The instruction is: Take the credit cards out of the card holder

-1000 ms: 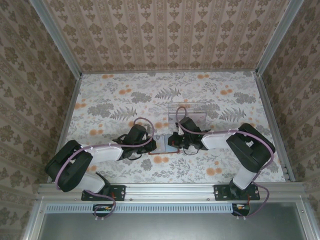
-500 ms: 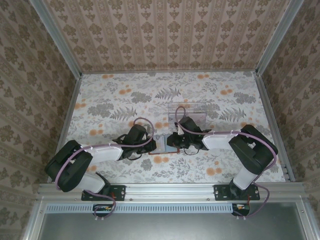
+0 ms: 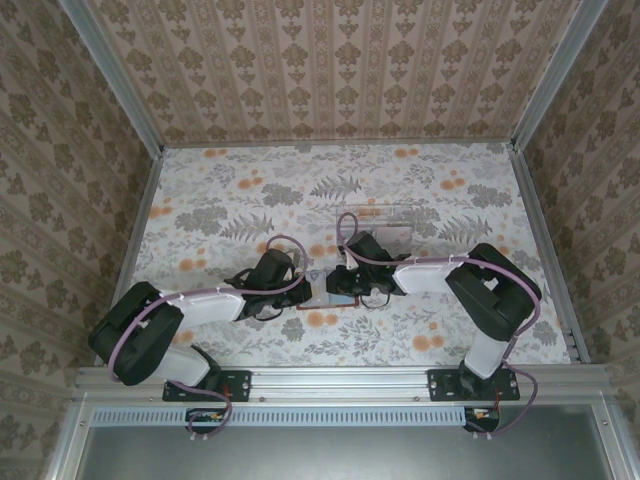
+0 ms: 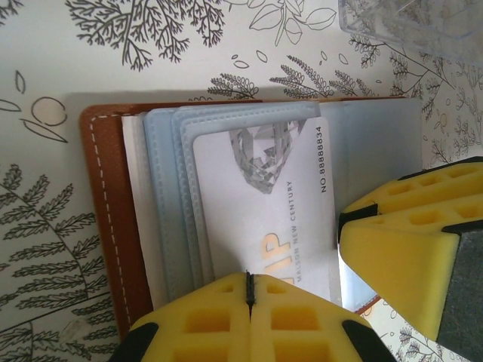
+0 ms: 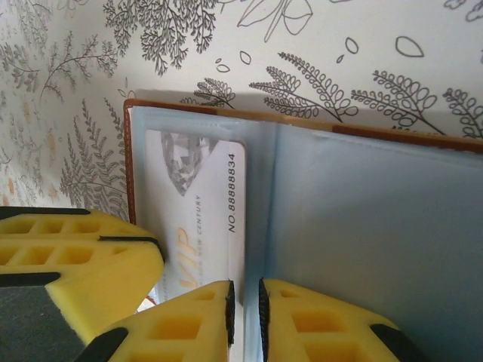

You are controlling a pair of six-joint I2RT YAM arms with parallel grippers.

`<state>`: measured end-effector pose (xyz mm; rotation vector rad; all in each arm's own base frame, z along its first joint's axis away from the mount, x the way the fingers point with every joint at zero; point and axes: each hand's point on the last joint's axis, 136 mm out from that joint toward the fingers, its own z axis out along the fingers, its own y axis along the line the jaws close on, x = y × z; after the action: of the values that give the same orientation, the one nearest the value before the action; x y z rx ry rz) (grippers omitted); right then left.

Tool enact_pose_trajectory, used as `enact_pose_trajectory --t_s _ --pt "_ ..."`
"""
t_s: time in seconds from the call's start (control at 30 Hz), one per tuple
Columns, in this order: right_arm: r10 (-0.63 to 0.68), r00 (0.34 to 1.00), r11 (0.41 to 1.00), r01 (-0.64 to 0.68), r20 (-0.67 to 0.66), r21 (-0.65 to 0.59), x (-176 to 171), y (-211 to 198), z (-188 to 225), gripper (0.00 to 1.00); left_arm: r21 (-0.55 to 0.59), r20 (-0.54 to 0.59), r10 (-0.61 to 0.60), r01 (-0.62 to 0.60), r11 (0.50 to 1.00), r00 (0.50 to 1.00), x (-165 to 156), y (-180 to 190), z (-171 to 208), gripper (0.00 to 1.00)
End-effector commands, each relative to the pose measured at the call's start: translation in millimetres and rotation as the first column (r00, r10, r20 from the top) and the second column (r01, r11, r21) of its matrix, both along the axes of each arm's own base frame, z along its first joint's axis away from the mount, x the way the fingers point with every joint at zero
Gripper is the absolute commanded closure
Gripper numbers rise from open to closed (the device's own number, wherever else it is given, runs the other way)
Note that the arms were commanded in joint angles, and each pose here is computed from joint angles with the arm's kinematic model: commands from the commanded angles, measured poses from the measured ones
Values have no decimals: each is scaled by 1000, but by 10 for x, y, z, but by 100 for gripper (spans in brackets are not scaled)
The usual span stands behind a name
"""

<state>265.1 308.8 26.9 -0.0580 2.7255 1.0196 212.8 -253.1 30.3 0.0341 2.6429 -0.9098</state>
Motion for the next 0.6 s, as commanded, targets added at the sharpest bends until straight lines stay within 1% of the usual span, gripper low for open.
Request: enact_pose_trajectory --t_s 0.0,0.07,0.3,0.57 --pt "8 1000 999 -9 -9 -54 -7 -34 -76 78 15 -9 -7 8 1000 1000 -7 29 -12 100" --pt "11 1000 999 -11 -10 -47 -14 -28 -86 78 17 -11 -8 9 1000 1000 -12 30 -22 100" --pt "38 998 999 -36 -42 40 -45 124 -76 81 11 -16 -14 14 1000 1000 -3 -5 -35 100" --pt "58 997 993 -52 -48 108 -66 219 1 80 11 -18 -15 15 1000 1000 -13 -5 -49 100"
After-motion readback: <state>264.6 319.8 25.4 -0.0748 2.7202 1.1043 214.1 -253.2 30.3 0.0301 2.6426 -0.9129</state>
